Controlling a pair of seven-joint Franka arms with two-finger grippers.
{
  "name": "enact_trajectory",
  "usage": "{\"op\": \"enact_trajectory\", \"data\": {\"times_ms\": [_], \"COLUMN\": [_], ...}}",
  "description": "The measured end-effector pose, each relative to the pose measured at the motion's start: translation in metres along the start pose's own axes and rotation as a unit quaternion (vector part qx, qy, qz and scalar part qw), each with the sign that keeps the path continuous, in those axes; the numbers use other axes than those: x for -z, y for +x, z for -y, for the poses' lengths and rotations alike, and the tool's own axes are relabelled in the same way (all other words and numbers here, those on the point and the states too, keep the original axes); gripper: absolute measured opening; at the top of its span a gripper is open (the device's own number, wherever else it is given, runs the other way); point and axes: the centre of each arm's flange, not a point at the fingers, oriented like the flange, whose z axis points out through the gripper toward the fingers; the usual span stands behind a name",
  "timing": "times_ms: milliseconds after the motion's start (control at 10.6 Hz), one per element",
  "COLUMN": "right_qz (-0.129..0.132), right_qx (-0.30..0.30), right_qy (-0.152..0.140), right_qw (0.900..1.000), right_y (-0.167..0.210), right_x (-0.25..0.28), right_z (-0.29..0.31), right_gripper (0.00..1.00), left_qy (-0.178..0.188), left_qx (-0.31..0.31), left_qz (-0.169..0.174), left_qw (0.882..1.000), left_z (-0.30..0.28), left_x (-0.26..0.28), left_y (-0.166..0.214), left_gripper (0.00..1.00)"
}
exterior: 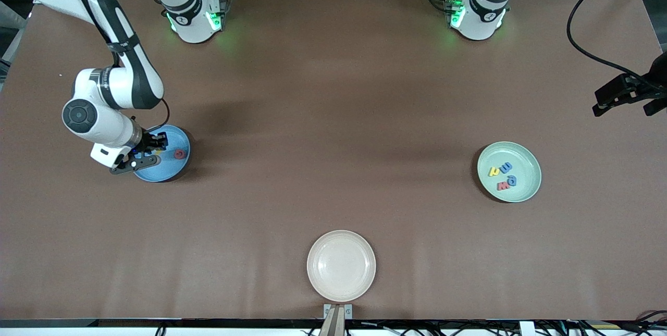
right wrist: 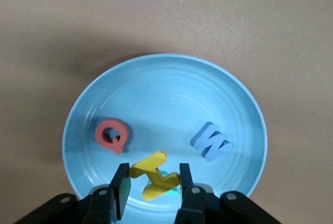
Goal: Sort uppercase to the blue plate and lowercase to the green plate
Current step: 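Lower the yellow H onto the blue plate and open the right gripper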
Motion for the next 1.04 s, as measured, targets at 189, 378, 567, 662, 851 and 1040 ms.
{"op": "enact_trajectory", "data": {"times_ms": [189, 378, 567, 662, 851, 1040], "right_qz": [-0.013, -0.024, -0.033, -0.042, -0.049, -0.047], "right_qx": [-0.001, -0.003, 0.002, 0.010, 0.016, 0.027], "right_qy": [0.013, 0.023, 0.021, 0.018, 0.015, 0.016], "right_qw": [1.000, 0.999, 0.999, 0.999, 0.999, 0.998], "right_y": [-0.003, -0.002, 0.000, 0.002, 0.004, 0.002], "right_x": [-0.009, -0.010, -0.008, -0.008, -0.018, -0.029], "right_z": [-0.001, -0.001, -0.002, -0.003, -0.006, -0.011], "right_gripper": [0.43, 0.43, 0.43, 0.43, 0.43, 0.43], "left_qy": [0.000, 0.000, 0.000, 0.000, 0.000, 0.000], "left_qx": [0.000, 0.000, 0.000, 0.000, 0.000, 0.000], "left_qz": [0.000, 0.000, 0.001, 0.001, 0.001, 0.001], "left_qw": [1.000, 1.000, 1.000, 1.000, 1.000, 1.000], "left_z": [0.000, 0.000, 0.000, 0.000, 0.000, 0.000], "left_x": [0.000, 0.000, 0.000, 0.000, 0.000, 0.000], "left_y": [0.000, 0.000, 0.000, 0.000, 0.000, 0.000], "left_gripper": [1.00, 1.00, 1.00, 1.00, 1.00, 1.00]}}
